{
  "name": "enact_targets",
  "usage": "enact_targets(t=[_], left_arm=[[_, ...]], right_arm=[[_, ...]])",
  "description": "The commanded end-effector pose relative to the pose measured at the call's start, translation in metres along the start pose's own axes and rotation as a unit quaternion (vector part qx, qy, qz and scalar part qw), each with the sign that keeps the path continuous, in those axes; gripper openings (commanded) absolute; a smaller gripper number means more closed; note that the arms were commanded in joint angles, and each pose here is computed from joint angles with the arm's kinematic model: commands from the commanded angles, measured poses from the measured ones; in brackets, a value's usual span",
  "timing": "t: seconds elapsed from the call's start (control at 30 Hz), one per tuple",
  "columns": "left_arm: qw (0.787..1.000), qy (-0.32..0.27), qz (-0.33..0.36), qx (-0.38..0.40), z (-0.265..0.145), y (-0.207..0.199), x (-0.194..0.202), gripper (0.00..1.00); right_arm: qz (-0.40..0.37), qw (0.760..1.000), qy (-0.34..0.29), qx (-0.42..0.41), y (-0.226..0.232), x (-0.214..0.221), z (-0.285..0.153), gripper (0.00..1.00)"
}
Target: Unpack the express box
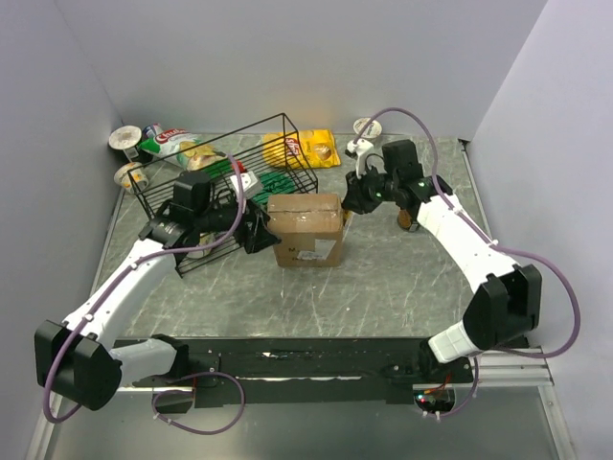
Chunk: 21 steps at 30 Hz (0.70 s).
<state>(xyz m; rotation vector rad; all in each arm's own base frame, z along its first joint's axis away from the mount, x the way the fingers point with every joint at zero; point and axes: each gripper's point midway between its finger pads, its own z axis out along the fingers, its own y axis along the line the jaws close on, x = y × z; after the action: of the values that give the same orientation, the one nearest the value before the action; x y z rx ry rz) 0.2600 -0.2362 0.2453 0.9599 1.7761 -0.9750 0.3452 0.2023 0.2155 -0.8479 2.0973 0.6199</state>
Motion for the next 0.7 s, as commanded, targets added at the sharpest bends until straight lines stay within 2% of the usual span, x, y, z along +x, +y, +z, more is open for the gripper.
enact_targets(t=[0.0,0.07,0.13,0.17,0.23,0.3,0.47,0.53,0.67], left_arm=[[0.992,0.065,0.096,0.057,-0.005,-0.022,0.024,0.82],[0.986,0.102,0.13,0.035,-0.008,-0.016,0.031,0.85],[0.972,0.128,0.194,0.035,-0.011,-0.012,0.03,0.88],[0.968,0.15,0.2,0.036,-0.017,-0.012,0.036,0.89],[0.959,0.152,0.239,0.017,-0.021,-0.004,0.019,0.92],[0.957,0.148,0.248,0.021,-0.023,-0.006,0.005,0.94],[0.971,0.053,0.23,0.038,-0.009,-0.013,-0.074,0.97],[0.974,0.01,0.221,0.053,-0.001,-0.019,-0.104,0.96],[0.981,-0.04,0.186,0.04,0.024,-0.002,-0.133,0.96]], right_arm=[[-0.023,0.997,-0.061,-0.03,0.011,-0.045,0.003,0.0],[-0.013,0.998,-0.053,-0.031,0.007,-0.039,0.01,0.0],[-0.005,0.999,-0.042,-0.024,0.001,-0.031,0.018,0.0],[0.002,0.999,-0.04,-0.015,-0.006,-0.029,0.018,0.0],[0.017,0.999,-0.049,0.014,-0.02,-0.033,0.013,0.0],[0.039,0.996,-0.063,0.039,-0.039,-0.038,0.001,0.0],[0.134,0.98,-0.115,0.095,-0.071,-0.052,-0.05,0.0],[0.133,0.977,-0.135,0.101,-0.068,-0.061,-0.067,0.0],[0.143,0.97,-0.177,0.088,-0.05,-0.076,-0.087,0.0]])
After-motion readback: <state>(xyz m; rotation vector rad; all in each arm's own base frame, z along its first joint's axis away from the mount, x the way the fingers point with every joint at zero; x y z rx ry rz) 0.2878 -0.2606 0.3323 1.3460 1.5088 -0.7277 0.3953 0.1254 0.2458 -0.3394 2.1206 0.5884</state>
